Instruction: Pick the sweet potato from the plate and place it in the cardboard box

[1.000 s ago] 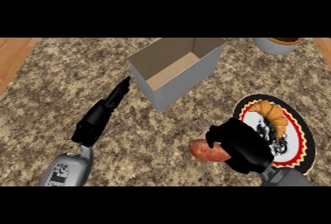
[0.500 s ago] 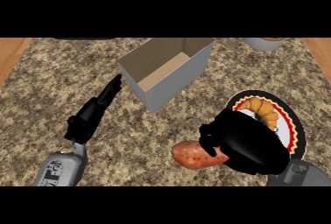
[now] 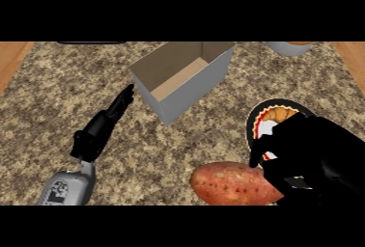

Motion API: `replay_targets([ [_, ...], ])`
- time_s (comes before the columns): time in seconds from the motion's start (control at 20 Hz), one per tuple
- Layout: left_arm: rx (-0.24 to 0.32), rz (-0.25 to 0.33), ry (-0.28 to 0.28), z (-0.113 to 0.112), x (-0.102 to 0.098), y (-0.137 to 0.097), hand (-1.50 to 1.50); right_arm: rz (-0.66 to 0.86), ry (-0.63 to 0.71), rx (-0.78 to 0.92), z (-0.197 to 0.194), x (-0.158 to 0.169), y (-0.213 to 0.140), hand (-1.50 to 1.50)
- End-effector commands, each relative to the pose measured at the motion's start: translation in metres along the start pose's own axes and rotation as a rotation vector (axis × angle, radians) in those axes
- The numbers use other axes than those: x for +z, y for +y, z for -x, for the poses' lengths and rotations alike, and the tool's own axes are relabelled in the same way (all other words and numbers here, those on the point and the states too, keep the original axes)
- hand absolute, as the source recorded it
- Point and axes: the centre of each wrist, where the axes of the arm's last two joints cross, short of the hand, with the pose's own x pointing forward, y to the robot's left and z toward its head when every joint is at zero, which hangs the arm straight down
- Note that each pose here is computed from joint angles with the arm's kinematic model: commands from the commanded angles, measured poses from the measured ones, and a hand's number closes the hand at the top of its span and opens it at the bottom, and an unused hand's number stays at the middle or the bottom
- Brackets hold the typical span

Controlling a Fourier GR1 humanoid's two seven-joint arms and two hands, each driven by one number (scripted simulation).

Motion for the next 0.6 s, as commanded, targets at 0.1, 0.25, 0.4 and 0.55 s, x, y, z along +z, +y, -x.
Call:
replay_targets([
  [0.1, -0.004, 0.018, -0.009, -0.002, 0.002, -0.021, 0.00, 0.080, 0.081, -0.038, 0.023, -0.006, -0.038, 1.50],
  [0.25, -0.017, -0.004, -0.035, -0.020, 0.004, 0.022, 0.00, 0.088, 0.141, -0.017, 0.003, -0.041, -0.033, 1.50],
  [0.4, 0.017, -0.008, -0.002, 0.002, 0.010, -0.001, 0.00, 0.111, 0.139, -0.011, 0.002, -0.054, -0.038, 1.50],
  [0.55, -0.020, 0.012, -0.012, 0.000, 0.000, -0.007, 0.00, 0.098, 0.162, -0.028, 0.010, -0.090, -0.040, 1.50],
])
